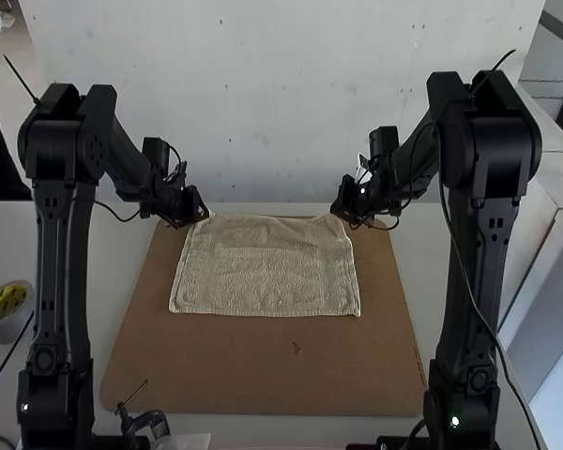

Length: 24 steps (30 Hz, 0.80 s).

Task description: Fold the towel.

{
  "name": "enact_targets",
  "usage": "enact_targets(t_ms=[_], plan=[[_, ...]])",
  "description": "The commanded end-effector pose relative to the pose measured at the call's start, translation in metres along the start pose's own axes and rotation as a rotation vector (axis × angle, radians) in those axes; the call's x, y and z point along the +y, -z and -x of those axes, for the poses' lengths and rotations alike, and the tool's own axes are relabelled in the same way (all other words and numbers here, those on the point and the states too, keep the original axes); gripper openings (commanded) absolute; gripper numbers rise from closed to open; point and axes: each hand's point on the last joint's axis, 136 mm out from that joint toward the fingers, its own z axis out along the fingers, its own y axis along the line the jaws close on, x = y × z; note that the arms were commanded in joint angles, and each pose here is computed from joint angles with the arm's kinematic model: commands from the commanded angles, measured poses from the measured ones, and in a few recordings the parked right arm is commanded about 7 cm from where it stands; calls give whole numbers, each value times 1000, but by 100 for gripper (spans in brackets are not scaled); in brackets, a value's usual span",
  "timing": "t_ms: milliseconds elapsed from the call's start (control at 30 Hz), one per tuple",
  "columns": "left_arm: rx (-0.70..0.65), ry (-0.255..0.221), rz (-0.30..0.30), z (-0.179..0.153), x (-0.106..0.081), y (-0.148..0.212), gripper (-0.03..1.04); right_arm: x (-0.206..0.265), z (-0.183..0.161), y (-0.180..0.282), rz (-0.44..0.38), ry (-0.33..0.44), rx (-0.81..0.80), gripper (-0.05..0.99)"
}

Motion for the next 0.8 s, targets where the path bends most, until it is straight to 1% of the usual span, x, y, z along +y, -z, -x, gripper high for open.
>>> enact_targets(t_ms=[0, 67, 133, 233, 267, 333, 400, 433, 467, 500, 533, 600, 700, 767], plan=[[38, 44, -25, -15, 6, -6, 24, 3, 9, 10, 20, -6, -25, 2], [41, 33, -24, -17, 7, -5, 24, 4, 8, 10, 22, -7, -22, 2], [42, 53, -18, -19, 11, -4, 24, 4, 7, 10, 23, -7, -21, 2], [42, 53, -14, -23, 13, -2, 24, 3, 7, 11, 21, -16, -22, 2], [20, 38, -16, -23, 13, -1, 24, 5, 7, 13, 23, -12, -25, 2], [-77, -16, -27, -10, 8, 8, 24, 6, 7, 14, 26, -11, -34, 2], [-115, -52, -30, -5, 5, 13, 24, 9, 9, 17, 31, -9, -43, 2], [-122, -86, -30, -5, 3, 14, 24, 10, 9, 18, 32, -9, -43, 2], [-134, -94, -31, -1, 1, 18, 23, 11, 9, 18, 32, -7, -46, 2], [-139, -98, -44, 1, -3, 19, 12, 10, 10, 19, 30, -4, -50, 2], [-143, -85, -49, 3, -4, 21, 0, 10, 11, 20, 28, -4, -54, 2], [-160, -91, -51, 10, -8, 28, 1, 12, 16, 24, 28, 1, -68, 2], [-167, -73, -45, 12, -4, 30, 1, 12, 17, 29, 23, -2, -76, 2], [-173, -73, -45, 14, -5, 34, 2, 13, 20, 33, 21, 0, -87, 2]])
